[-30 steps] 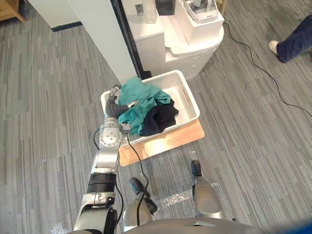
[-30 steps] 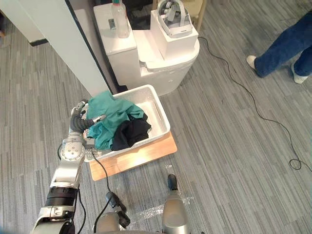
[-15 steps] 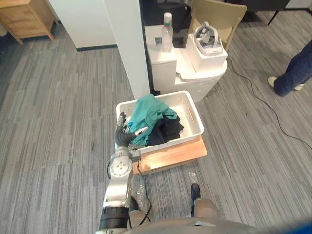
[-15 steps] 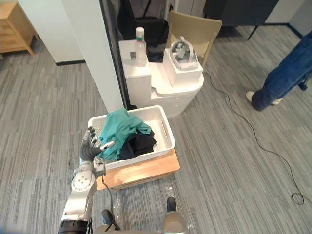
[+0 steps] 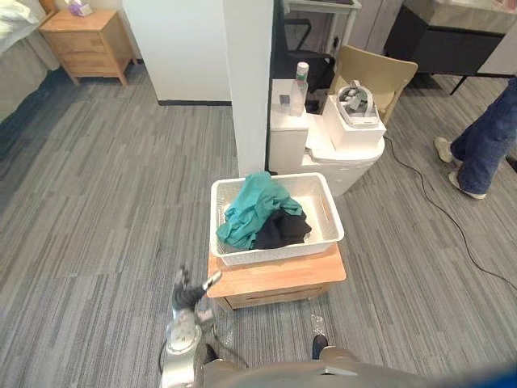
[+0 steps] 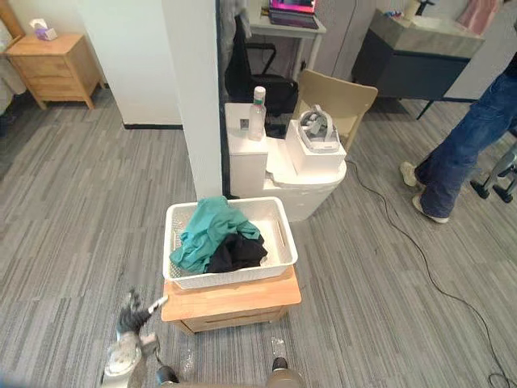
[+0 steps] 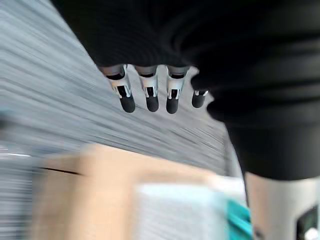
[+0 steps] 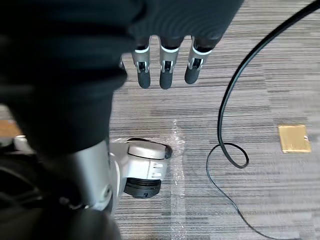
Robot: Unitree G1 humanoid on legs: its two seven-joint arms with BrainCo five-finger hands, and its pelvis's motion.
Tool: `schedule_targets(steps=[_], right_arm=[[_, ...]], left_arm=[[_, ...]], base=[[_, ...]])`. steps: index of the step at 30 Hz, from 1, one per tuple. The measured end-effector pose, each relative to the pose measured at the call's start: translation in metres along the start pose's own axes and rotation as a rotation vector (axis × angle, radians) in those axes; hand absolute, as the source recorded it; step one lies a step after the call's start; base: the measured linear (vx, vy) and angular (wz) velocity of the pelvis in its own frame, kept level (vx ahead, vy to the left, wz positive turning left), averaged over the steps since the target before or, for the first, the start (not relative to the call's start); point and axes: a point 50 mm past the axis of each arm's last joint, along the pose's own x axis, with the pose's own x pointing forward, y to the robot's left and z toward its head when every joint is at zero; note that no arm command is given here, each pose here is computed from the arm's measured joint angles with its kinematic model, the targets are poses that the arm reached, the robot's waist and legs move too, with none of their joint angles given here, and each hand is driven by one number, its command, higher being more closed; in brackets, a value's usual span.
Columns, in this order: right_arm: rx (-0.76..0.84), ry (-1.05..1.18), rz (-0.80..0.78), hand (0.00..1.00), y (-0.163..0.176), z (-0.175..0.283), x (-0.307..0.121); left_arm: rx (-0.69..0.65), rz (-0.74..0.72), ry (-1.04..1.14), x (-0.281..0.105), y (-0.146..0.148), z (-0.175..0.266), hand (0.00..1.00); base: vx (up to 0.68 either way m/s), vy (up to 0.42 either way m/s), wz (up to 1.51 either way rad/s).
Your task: Tidy the bed and pick cloth on bed and put in laundry
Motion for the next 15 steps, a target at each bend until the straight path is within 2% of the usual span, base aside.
schedule_targets(steps=[4,15], right_arm=[[0.029,0.021,-0.005,0.0,-0.001,-0.005,-0.001],[0.292,0.148,0.021,0.0,-0.001,-0.032,-0.004]], left_arm=[[-0.052,0.131,0.24,-0.004,0.027,-0.052,0.0],[-0.112,0.128,0.326,0.003,0.025,-0.06,0.0]], base=[[0.03,0.0,0.05],[0.09,-0.003,0.21]])
